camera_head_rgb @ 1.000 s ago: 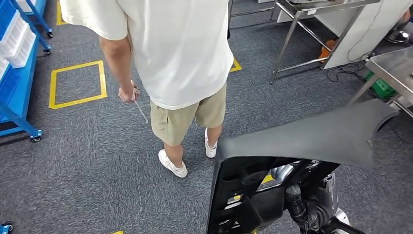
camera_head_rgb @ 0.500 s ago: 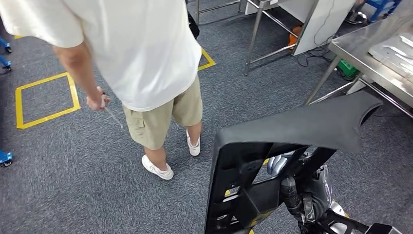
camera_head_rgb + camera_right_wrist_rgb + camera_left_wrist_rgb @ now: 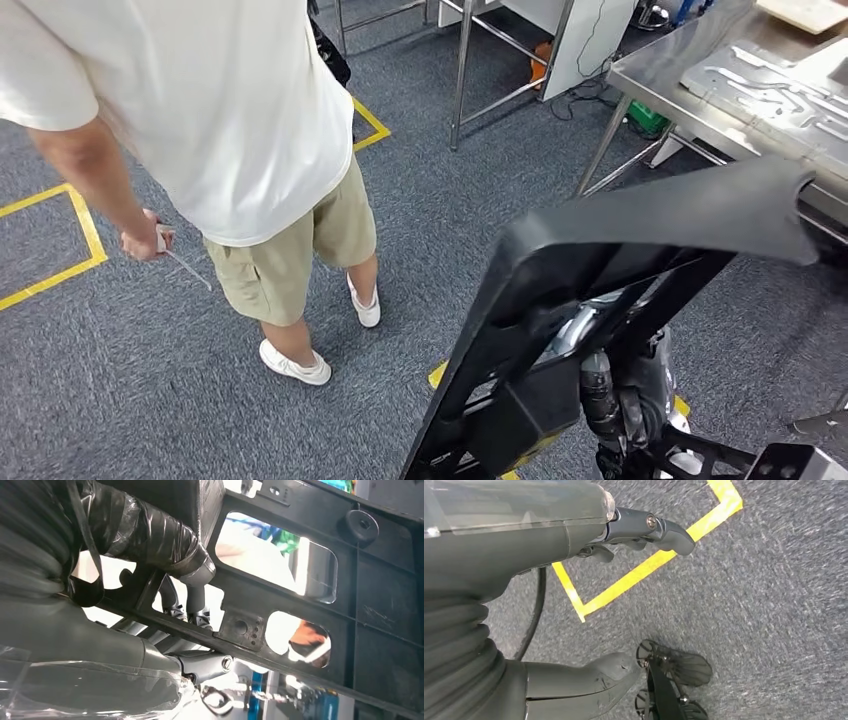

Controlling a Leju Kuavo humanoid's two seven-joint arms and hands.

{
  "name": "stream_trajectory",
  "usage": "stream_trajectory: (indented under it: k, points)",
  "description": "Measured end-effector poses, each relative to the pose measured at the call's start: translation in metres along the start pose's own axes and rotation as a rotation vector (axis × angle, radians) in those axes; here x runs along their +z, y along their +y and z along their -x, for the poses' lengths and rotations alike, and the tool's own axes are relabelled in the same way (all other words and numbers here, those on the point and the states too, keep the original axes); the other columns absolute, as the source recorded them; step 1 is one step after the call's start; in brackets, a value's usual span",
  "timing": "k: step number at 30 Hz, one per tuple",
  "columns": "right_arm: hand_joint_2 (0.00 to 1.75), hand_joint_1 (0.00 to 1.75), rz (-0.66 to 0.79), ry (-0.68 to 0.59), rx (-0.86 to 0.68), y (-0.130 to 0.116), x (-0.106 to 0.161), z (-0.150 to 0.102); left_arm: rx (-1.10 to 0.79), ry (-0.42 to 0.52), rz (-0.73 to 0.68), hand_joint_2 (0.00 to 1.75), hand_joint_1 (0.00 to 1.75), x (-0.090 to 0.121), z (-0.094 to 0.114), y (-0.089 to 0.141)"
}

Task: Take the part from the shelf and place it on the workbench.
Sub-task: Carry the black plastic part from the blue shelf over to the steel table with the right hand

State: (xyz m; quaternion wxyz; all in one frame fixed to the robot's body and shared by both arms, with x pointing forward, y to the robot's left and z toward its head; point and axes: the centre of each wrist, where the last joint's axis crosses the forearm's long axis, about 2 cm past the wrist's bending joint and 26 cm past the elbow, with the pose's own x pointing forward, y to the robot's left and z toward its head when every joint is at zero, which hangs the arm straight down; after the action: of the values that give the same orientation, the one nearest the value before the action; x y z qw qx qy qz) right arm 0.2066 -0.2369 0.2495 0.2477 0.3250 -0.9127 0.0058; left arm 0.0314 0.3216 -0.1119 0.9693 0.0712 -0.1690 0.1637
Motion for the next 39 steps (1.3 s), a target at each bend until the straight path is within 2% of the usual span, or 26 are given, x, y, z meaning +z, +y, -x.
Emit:
stream_trajectory:
  k: [17,39]
  points:
    - [1.75,1.75,-0.008,-0.034,-0.025,0.0052,-0.0079,-0.0007,0.005,-0.009,0.007,1.75,0.00,-0.0002,-0.0019,-0.0039]
    - [1.75,1.75,0.001,-0.005,-0.052,0.0058,-0.0058,0.0029,0.012,0.005,-0.001,1.75,0.00,0.0009,0.0027,-0.0029]
